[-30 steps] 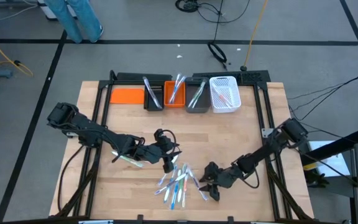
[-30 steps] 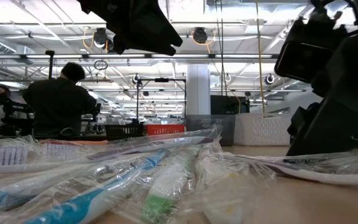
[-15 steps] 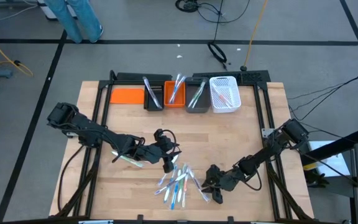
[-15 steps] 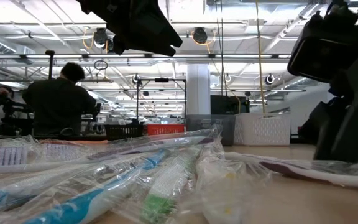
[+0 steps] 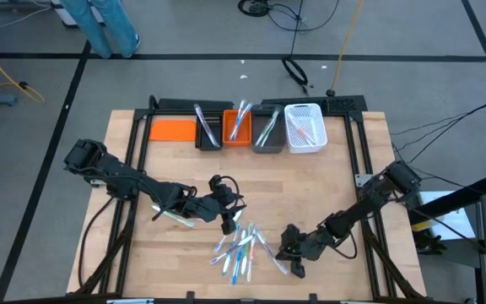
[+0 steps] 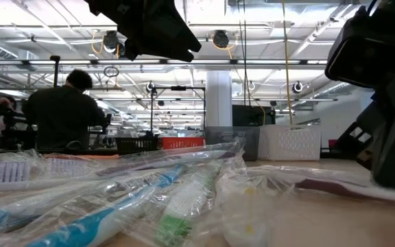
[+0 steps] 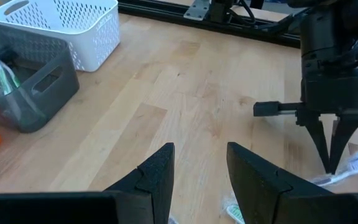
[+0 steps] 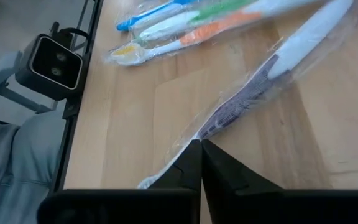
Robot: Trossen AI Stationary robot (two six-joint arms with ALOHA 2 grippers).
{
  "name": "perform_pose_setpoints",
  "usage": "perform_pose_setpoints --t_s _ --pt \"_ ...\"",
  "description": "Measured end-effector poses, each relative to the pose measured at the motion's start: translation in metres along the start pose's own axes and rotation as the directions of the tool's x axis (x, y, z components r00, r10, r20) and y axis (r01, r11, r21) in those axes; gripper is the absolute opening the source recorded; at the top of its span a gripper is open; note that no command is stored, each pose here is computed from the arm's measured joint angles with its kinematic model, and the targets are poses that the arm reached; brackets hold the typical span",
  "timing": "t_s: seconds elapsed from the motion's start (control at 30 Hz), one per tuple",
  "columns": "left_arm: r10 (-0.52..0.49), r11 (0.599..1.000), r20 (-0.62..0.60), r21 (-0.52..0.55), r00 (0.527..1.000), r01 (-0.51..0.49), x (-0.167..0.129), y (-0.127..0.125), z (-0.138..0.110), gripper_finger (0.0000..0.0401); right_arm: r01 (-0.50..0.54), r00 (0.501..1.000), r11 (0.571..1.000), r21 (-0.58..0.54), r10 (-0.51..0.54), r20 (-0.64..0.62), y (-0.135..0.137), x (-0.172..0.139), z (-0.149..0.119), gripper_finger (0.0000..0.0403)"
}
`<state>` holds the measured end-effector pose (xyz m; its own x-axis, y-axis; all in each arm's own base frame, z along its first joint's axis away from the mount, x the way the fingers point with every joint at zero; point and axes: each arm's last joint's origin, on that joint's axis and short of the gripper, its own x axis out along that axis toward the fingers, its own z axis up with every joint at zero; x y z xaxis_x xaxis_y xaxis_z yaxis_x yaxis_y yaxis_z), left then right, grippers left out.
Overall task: Pick & Place Toothbrushes
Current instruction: Put the violet toothbrush into the black basket
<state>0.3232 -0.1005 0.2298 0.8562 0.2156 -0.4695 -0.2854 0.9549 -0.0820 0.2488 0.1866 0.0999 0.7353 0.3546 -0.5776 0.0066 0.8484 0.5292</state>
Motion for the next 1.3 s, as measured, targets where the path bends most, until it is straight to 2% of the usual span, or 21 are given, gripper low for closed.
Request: perform_pose_setpoints --t_s 0.1,0.3,0.47,0.6,0.8,0.97,1.03,1.17,1.3 --pt "-0.005 1.000 -0.002 0.003 1.000 0.005 0.000 0.000 0.000 0.0150 0.013 1.000 1.000 -0.018 -0.013 -0.001 0.004 -0.009 0.006 0.0000" --pt "-0.099 0.991 -0.015 0.088 0.995 0.100 -0.002 -0.006 0.000 0.0150 0.051 0.998 0.997 -0.058 -0.049 0.045 0.011 -0.031 0.020 0.0000" --pt "-0.224 0.954 0.042 0.215 0.974 0.210 -0.010 -0.023 0.003 0.0150 0.030 0.996 0.994 -0.102 -0.021 0.090 0.015 -0.042 0.032 0.0000" --pt "-0.286 0.904 0.086 0.354 0.954 0.239 -0.021 -0.039 0.002 0.0150 0.031 0.993 0.993 -0.111 -0.018 0.116 0.014 -0.046 0.040 0.0000" --pt "-0.203 0.894 0.133 0.430 0.970 0.128 -0.032 -0.051 -0.004 0.0149 0.048 0.990 0.993 -0.105 -0.033 0.139 0.008 -0.047 0.049 0.0000" --pt "-0.189 0.865 0.137 0.491 0.972 0.099 -0.020 -0.063 -0.019 0.0149 0.060 0.986 0.994 -0.093 -0.044 0.158 0.002 -0.046 0.056 0.0000" --pt "-0.169 0.846 0.130 0.528 0.977 0.077 -0.010 -0.069 -0.024 0.0149 0.035 0.987 0.994 -0.102 -0.018 0.161 0.002 -0.046 0.059 0.0000" --pt "-0.089 0.782 0.135 0.624 0.987 -0.015 0.004 -0.083 -0.026 0.0149 0.002 0.984 0.995 -0.103 0.016 0.177 0.002 -0.046 0.064 0.0000" --pt "0.007 0.688 0.118 0.720 0.993 -0.091 0.017 -0.102 -0.025 0.0149 -0.005 0.980 0.994 -0.108 0.026 0.196 0.002 -0.046 0.067 0.0000"
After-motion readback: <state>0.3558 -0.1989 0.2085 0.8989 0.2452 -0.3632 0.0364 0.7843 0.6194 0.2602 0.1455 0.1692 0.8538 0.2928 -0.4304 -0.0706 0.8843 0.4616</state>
